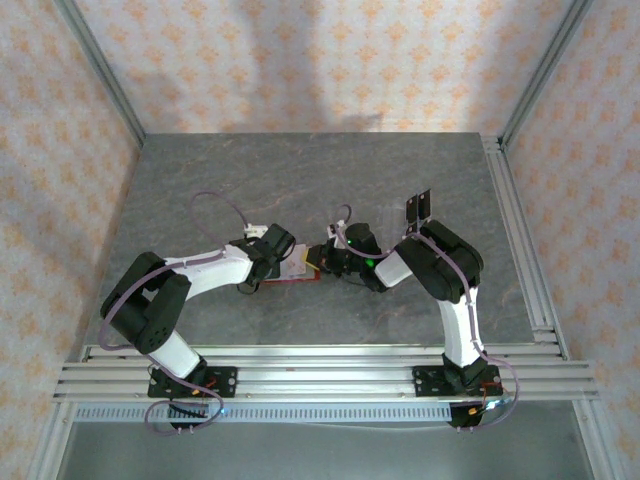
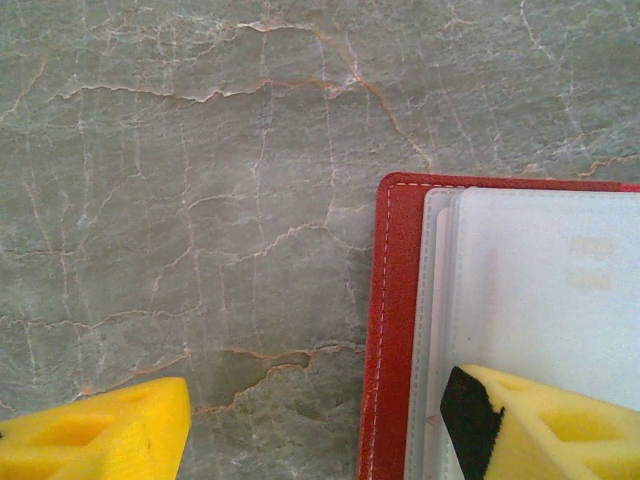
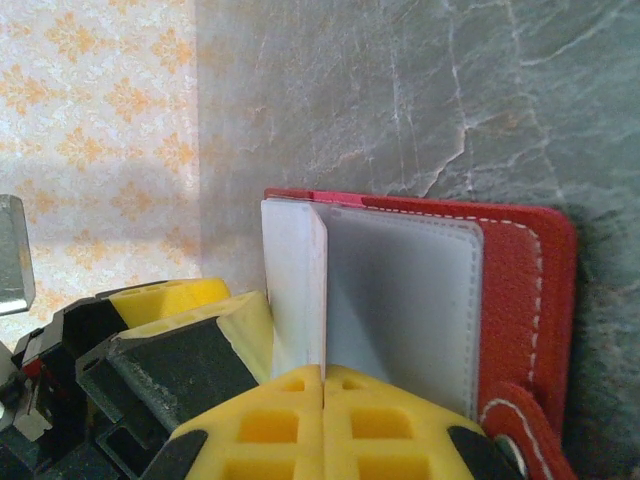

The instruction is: Put the credit cards into the card holder

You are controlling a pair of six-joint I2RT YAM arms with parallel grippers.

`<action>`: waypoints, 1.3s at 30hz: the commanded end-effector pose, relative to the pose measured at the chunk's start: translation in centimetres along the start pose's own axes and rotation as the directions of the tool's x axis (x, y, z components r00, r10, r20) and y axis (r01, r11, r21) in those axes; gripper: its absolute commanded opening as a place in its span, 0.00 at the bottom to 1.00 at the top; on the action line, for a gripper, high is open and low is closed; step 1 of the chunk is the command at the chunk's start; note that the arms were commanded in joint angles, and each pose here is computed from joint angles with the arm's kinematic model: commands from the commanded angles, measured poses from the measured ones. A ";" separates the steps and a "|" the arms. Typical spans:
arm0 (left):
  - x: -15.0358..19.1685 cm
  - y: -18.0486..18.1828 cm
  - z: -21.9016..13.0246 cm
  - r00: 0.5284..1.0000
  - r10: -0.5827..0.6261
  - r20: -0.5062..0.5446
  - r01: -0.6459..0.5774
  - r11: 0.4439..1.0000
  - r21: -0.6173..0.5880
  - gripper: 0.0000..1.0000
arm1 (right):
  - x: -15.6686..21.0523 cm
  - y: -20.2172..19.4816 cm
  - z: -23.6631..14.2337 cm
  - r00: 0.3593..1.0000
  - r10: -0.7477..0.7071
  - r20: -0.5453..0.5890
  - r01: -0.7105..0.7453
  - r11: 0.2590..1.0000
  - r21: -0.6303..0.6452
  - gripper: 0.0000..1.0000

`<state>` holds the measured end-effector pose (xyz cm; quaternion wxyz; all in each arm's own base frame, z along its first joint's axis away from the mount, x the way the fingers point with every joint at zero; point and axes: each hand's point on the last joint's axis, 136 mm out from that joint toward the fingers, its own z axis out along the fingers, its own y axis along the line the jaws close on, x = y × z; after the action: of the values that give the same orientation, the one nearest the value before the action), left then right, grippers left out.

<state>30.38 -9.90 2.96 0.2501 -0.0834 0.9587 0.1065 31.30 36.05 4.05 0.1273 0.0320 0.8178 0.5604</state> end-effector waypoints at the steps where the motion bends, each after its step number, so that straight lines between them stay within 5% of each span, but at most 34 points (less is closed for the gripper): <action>1: 2.2 0.8 1.0 0.997 0.039 -0.066 -0.041 0.999 -0.031 0.71 | 0.7 -1.4 0.1 0.999 -0.033 -0.006 0.033 0.999 0.043 0.00; 39: 2.0 0.7 0.7 0.998 0.032 -0.063 -0.033 0.999 -0.022 0.71 | 3.0 -2.1 2.1 0.987 -0.075 -0.143 0.094 0.987 0.130 0.00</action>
<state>30.39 -9.91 2.97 0.2505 -0.0835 0.9586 0.1065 31.05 37.59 3.67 0.1319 -0.0212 0.8378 0.5293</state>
